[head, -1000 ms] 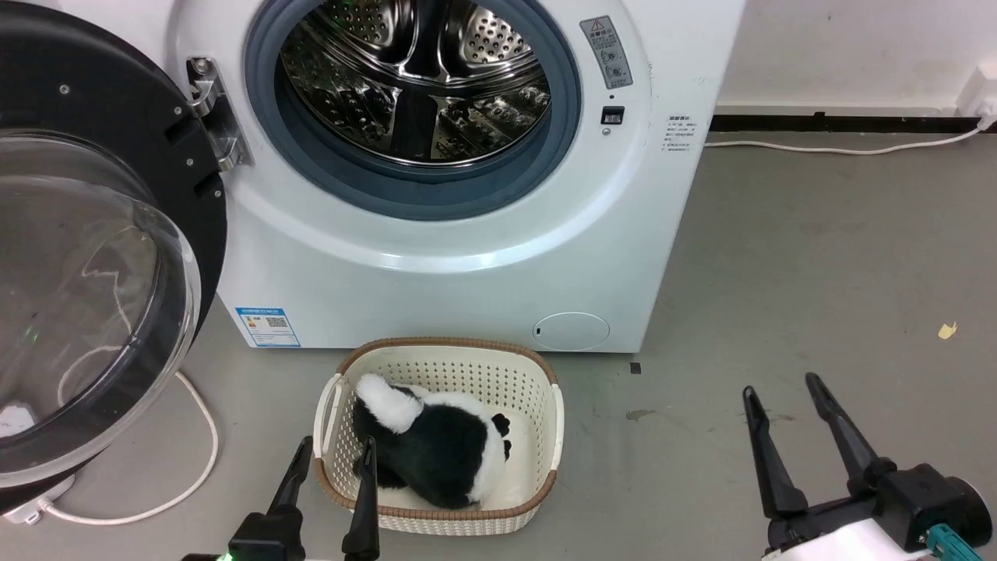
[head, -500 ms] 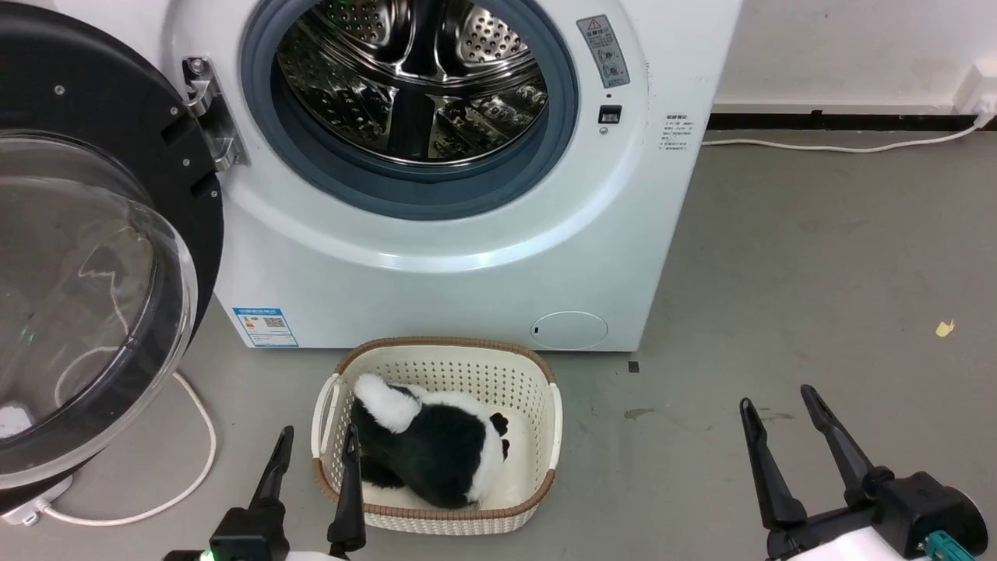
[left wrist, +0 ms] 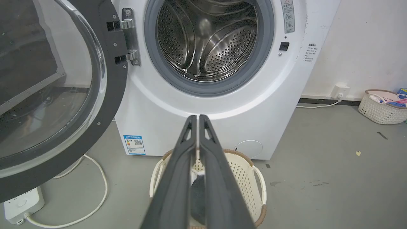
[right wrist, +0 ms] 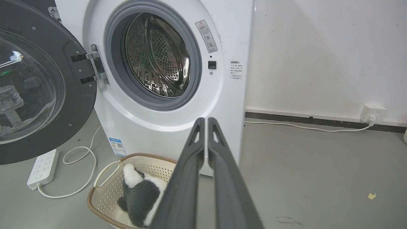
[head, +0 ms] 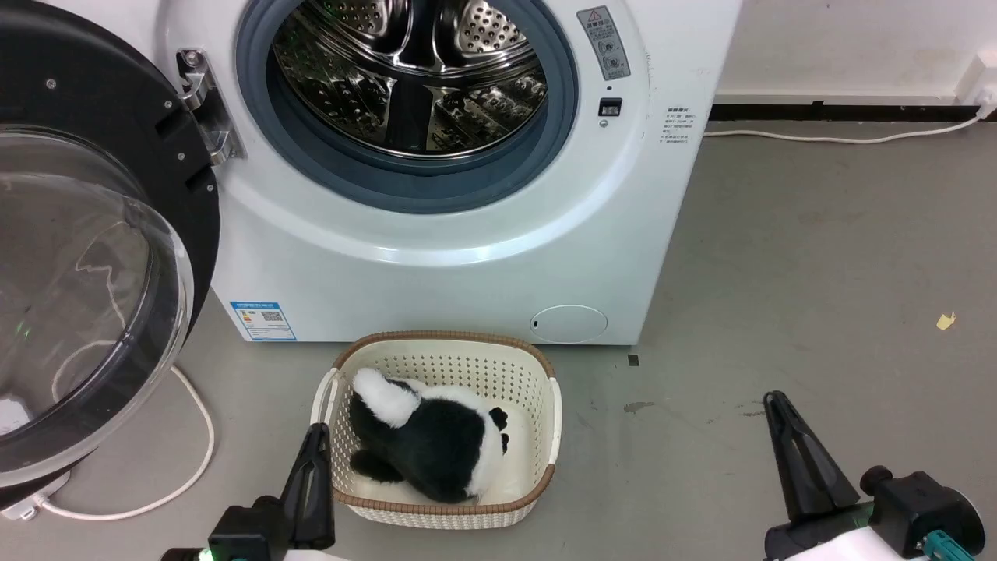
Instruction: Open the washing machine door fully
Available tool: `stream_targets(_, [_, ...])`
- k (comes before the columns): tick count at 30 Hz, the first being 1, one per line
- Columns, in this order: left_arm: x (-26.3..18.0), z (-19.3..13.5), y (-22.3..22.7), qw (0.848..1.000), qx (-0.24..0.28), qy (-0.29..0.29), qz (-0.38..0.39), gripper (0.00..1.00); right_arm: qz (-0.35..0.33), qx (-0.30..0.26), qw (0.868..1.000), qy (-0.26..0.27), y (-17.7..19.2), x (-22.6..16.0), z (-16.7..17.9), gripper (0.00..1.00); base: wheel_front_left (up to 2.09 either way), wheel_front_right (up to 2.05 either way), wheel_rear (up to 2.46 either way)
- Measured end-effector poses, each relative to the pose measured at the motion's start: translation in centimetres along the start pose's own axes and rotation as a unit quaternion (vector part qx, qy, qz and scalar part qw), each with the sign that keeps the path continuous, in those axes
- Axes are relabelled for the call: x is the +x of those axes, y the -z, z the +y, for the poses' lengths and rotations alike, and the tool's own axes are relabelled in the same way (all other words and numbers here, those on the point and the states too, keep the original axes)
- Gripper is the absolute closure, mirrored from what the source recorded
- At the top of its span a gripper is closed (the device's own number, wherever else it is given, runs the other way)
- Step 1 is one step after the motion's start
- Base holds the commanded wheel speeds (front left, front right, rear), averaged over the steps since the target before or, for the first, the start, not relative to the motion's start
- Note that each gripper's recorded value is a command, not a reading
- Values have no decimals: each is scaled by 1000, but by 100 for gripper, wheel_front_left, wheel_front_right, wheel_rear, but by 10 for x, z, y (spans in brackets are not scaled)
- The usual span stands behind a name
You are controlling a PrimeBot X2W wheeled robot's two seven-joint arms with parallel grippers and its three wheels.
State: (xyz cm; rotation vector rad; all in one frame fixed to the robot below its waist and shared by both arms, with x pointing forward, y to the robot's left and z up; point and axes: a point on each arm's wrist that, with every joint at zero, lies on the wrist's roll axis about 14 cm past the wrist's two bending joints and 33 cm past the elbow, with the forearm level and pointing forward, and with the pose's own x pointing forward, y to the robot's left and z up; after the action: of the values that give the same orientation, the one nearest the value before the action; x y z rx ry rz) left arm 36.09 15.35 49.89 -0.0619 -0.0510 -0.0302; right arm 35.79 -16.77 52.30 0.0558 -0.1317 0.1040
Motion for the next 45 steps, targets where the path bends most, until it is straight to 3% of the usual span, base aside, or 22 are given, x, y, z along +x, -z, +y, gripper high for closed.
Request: stream_targets(45, [3,8,-7,1000,20,-4,13,100,34,-14,999,-6,5,1,2,100,0,0,0])
